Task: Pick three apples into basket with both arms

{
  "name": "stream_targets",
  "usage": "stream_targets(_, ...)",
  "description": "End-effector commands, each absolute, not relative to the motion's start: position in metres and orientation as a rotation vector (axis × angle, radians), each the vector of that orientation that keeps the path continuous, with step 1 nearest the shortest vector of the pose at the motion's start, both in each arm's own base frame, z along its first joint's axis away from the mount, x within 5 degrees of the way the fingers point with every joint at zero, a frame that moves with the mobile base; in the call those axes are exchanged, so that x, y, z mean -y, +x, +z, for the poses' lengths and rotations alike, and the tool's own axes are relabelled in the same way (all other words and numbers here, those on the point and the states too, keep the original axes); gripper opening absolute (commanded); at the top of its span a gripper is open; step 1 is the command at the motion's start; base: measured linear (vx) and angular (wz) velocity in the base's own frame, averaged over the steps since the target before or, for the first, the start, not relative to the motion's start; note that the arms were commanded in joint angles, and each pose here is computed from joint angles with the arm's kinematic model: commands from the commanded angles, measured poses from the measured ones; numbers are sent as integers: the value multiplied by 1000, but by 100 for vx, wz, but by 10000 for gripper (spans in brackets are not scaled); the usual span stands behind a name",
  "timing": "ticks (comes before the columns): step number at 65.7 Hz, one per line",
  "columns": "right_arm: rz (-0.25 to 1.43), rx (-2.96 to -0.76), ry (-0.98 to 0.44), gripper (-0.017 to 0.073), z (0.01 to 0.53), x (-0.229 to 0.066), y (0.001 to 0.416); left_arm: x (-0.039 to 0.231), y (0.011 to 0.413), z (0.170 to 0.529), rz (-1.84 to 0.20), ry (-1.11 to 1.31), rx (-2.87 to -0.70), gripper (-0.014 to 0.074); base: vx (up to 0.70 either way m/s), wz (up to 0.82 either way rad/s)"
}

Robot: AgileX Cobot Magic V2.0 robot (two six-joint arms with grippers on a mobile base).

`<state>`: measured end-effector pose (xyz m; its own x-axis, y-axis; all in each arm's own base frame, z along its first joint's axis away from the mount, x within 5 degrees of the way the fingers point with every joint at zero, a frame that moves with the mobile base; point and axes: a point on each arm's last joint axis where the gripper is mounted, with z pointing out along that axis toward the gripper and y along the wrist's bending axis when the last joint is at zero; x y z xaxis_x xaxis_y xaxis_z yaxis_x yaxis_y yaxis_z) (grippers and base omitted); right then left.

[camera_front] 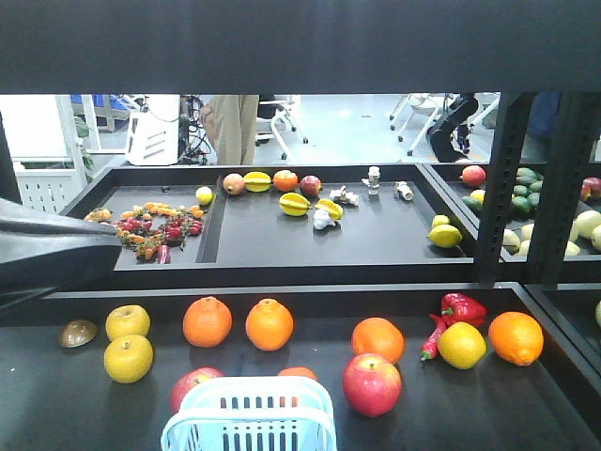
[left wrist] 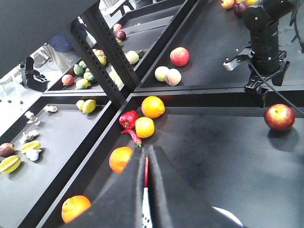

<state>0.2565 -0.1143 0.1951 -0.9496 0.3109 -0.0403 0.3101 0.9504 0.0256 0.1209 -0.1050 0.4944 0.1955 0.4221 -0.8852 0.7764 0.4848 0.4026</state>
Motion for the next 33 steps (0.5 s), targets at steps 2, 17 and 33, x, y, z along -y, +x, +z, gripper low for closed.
stream_targets(2, -33, -3005, 453, 659, 210, 119, 258, 103, 116, 509, -362, 1051, -1367, -7, 0, 0)
stream_targets(17, -50, -2977, 451, 658, 210, 121, 261, 103, 116, 509, -362, 1051, -1367, -7, 0, 0)
stream_targets(33, -31, -3022, 456, 655, 195, 122, 265, 103, 116, 509, -362, 1051, -1367, -7, 0, 0)
